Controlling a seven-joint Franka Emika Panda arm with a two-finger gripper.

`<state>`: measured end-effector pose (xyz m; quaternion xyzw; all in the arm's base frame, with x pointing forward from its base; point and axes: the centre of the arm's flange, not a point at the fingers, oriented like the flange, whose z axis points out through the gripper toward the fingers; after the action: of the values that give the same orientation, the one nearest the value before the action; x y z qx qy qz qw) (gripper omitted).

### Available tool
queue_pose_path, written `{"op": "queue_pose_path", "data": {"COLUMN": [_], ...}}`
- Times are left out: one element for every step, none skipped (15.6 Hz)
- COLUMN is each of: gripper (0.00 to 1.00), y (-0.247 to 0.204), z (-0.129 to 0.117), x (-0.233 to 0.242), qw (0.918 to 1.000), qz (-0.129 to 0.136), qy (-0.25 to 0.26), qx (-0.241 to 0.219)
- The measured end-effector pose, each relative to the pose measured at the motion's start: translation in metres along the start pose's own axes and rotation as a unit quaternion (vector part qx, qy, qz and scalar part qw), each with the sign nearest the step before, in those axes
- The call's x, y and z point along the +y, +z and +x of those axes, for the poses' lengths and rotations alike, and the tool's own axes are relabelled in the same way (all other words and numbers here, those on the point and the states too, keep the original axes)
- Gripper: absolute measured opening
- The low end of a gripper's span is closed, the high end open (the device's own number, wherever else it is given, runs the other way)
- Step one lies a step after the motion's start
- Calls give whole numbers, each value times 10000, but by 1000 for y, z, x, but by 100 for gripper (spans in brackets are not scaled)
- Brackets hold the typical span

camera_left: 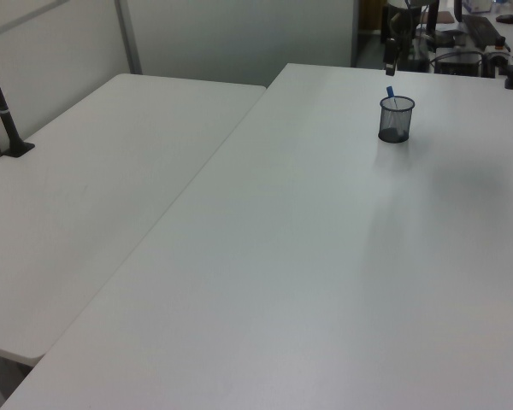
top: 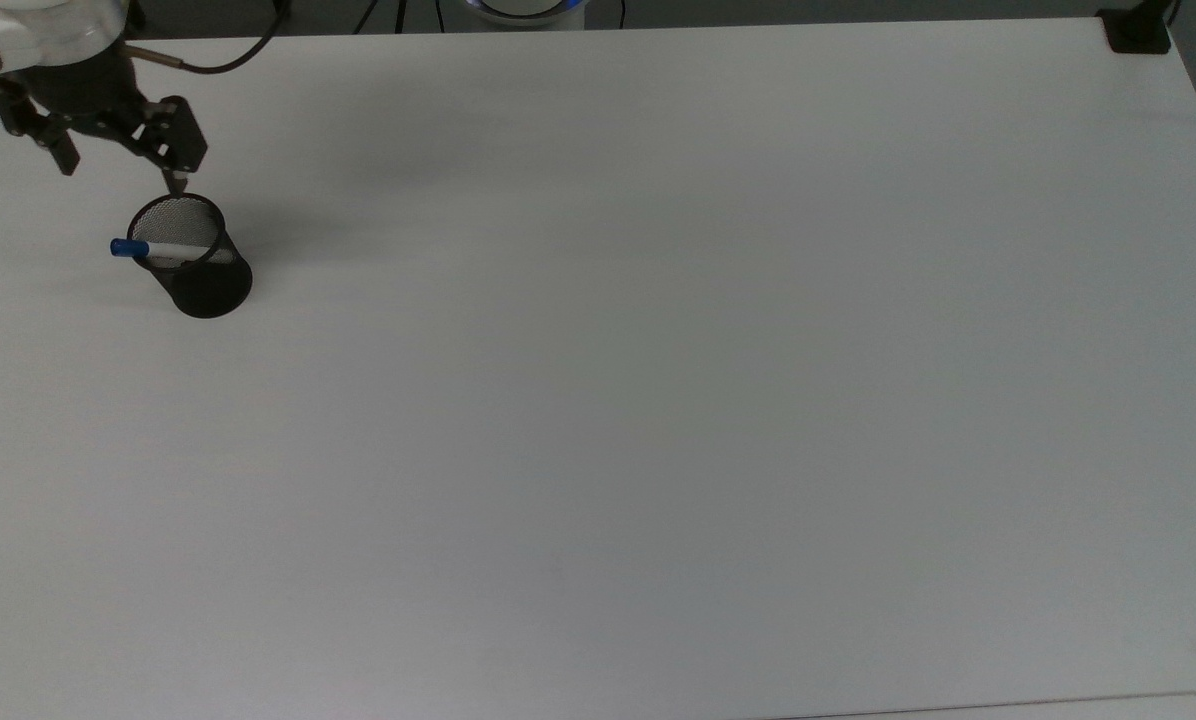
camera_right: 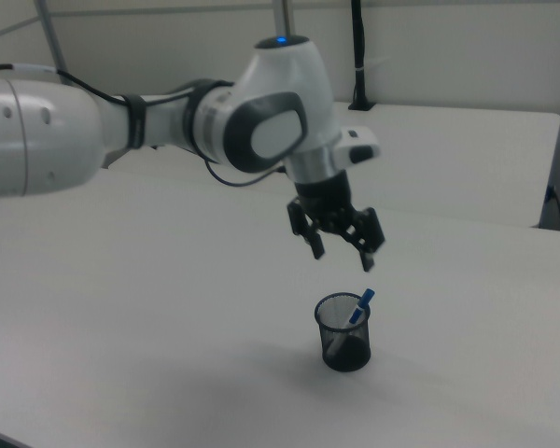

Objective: Remove the marker
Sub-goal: 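Move the open gripper over the black mesh cup toward the marker, then lower the gripper and close it on the blue-capped marker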

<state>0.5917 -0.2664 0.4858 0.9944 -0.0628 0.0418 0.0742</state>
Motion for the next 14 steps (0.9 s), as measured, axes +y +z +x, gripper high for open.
{"op": "queue_pose_path", "data": {"gripper": [97,97,93,92,91,89,89,89,89,89,89,89,87,86], "y": [7,13,19,24,31,38,46,54,61,68,73,75,77,79], "z": [-1,-3,-4,-4,-3,0,2,4,5,6,6,7,7,8], "x": [10,17,23,27,29,29,28,26,25,24,23,22,21,20], "qw": [10000,10000,10000,10000,10000,10000,10000,10000,9999,9999,9999,9998,9998,9998], "qz": [-7,-6,-3,-5,-9,-11,-9,-1,12,26,37,45,51,56], "qy": [18,14,5,-18,-31,-38,-50,-63,-73,-81,-89,-97,-105,-116], "qx": [-11,-41,-68,-72,-59,-44,-38,-45,-76,-112,-142,-159,-170,-178]}}
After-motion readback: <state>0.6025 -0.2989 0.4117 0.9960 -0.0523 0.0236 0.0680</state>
